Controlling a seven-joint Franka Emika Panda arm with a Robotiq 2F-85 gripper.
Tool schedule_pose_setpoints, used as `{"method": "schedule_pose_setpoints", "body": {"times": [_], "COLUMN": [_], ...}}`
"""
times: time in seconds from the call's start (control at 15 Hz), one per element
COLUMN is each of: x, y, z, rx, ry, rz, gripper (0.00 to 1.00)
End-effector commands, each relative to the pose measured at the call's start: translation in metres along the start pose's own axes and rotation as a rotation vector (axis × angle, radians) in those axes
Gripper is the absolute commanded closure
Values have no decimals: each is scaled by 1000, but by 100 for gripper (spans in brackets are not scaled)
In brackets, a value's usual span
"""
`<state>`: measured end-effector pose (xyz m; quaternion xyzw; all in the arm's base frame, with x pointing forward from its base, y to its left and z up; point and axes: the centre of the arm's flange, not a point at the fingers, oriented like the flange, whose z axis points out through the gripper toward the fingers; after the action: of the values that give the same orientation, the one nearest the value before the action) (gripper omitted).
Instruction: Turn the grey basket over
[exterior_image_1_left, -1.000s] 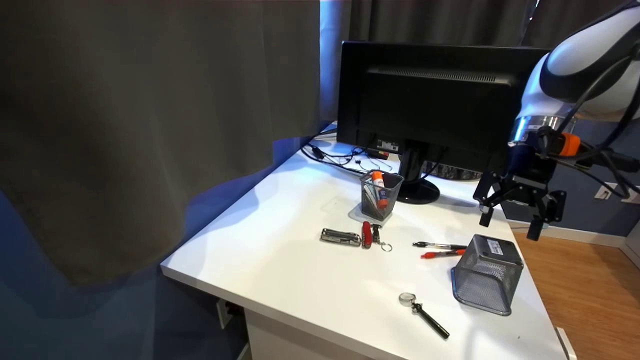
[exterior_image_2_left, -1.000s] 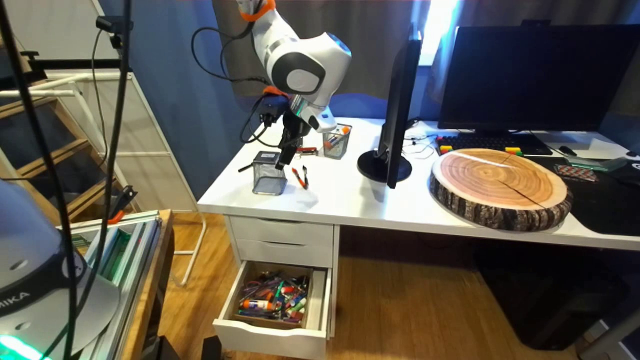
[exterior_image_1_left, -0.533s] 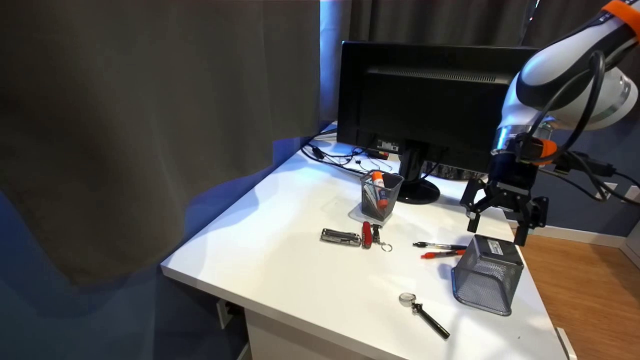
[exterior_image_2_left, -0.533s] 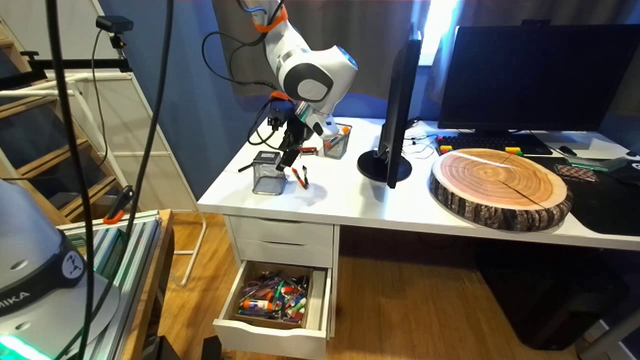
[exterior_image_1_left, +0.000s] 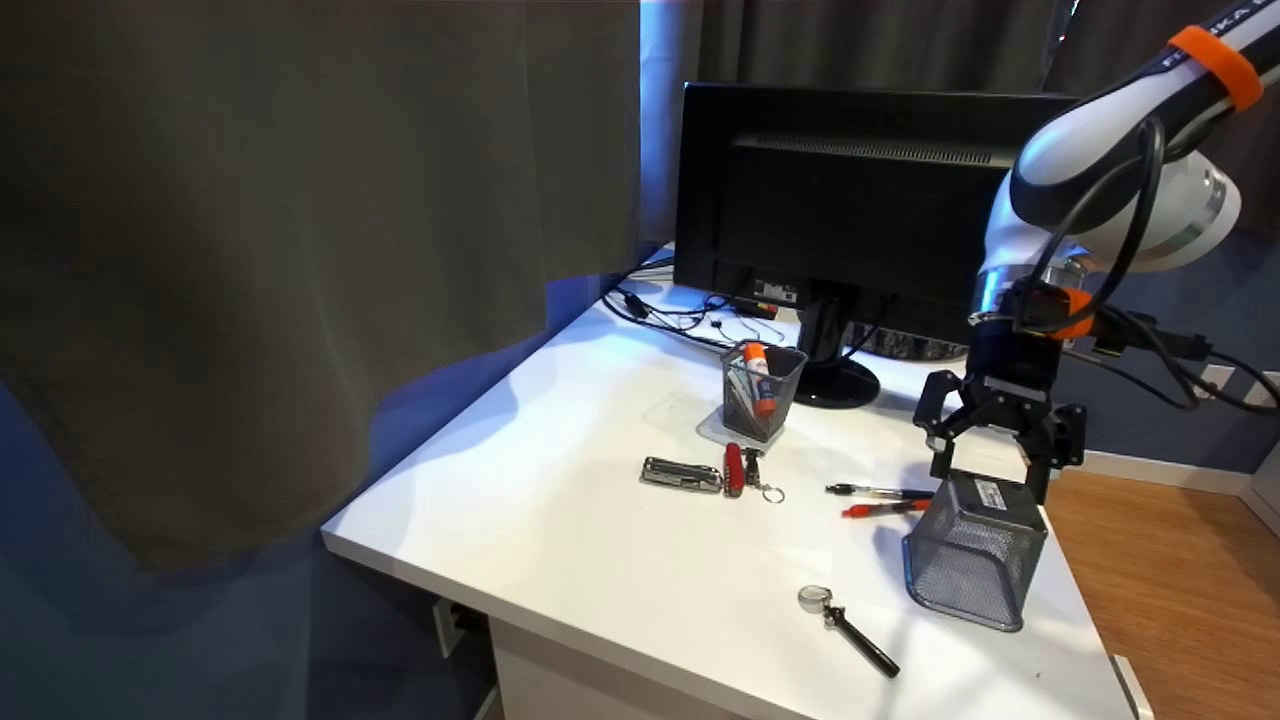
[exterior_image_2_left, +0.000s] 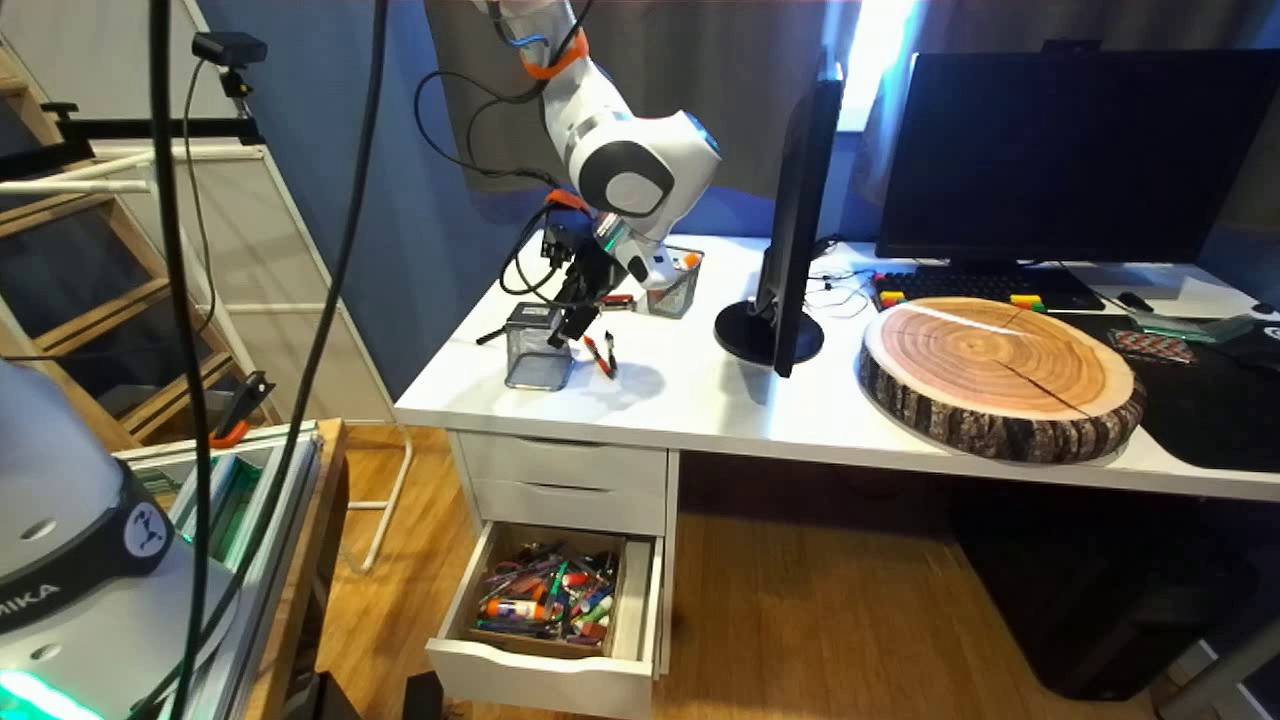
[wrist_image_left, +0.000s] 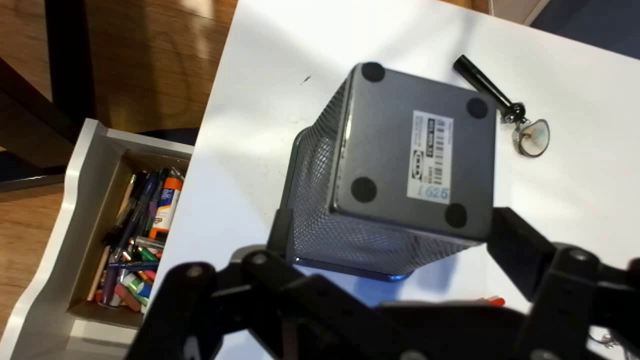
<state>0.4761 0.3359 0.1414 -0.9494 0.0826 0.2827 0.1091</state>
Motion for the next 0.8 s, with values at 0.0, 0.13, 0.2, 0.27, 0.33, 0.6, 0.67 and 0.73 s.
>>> {"method": "schedule_pose_setpoints", "body": {"times": [0.0, 0.13, 0.2, 0.27, 0.33, 0.6, 0.67, 0.73], "x": [9, 10, 10, 9, 8, -3, -7, -11], "y": [-6, -5, -5, -5, -5, -3, -3, -4], "z": [4, 5, 4, 2, -1, -13, -17, -22], "rx": [0, -1, -2, 2, 4, 4, 8, 12], "ry": [-36, -41, -45, -48, -48, -35, -26, -15], "rz": [-7, -2, -1, -1, 2, 16, 17, 15], "gripper": [26, 40, 44, 44, 45, 45, 45, 45]}}
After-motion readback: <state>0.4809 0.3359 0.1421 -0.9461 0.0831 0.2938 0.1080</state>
